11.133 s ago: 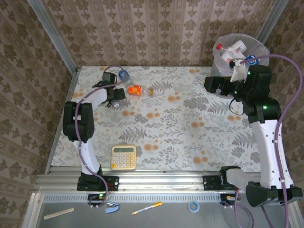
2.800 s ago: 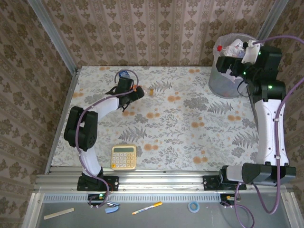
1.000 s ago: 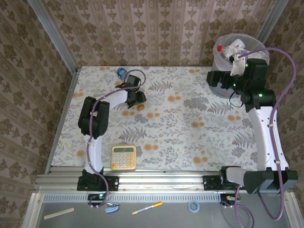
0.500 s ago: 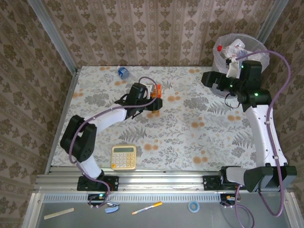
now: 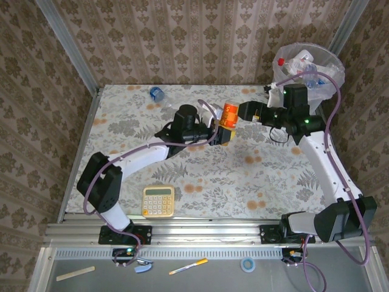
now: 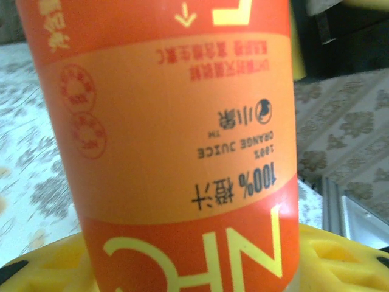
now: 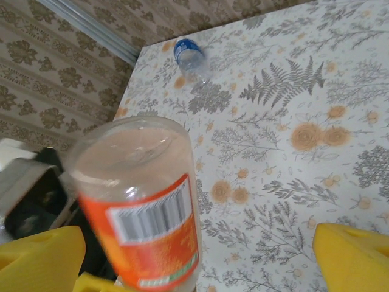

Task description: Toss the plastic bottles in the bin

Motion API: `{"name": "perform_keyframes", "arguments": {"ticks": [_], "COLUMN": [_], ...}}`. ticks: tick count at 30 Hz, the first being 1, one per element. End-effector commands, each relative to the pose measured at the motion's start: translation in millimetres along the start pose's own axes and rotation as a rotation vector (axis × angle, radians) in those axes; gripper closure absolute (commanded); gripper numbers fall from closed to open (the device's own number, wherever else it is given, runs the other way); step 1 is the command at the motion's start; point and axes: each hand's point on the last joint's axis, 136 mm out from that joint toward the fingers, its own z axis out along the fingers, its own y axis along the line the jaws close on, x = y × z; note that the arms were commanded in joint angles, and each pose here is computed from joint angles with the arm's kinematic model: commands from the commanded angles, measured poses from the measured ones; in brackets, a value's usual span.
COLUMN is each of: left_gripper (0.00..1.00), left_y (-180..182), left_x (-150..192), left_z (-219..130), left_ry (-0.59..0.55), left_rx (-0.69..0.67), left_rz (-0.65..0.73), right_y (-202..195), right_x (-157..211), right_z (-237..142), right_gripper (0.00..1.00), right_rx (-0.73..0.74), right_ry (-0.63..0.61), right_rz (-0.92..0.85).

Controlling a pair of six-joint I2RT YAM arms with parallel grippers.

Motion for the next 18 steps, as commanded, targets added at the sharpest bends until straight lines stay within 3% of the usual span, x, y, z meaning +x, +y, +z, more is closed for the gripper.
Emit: {"name": "perform_keyframes", "arguments": {"ticks": [1, 6, 13, 18], "left_gripper": [0.62, 0.62, 0.63, 0.62], "left_y": [-31.0, -53.0, -55.7, -55.9], "left_x": [-23.4, -22.3, -19.5, -23.1], "left_z": [6.8, 13.7, 23.4, 24.5], "left_ry": [-0.043, -0.024, -0.008, -0.019], "left_rx": [0.113, 0.175, 0.188, 0.185], "left_rz": [0.104, 0.138, 0.147, 0.162], "right_y": [2.2, -2.0, 3.4, 0.2], "right_x": [5.7, 7.3, 7.3, 9.5], "right_z": [11.2, 16.3, 18.5, 16.5], "right_gripper": [0.04, 0.07, 0.13, 0.32], "right_rx": [-0.031, -0.024, -0.055, -0.028], "right_ry": [0.026, 0.031, 0.035, 0.046], "right_rz": [0.021, 0.040, 0.052, 0.047]}}
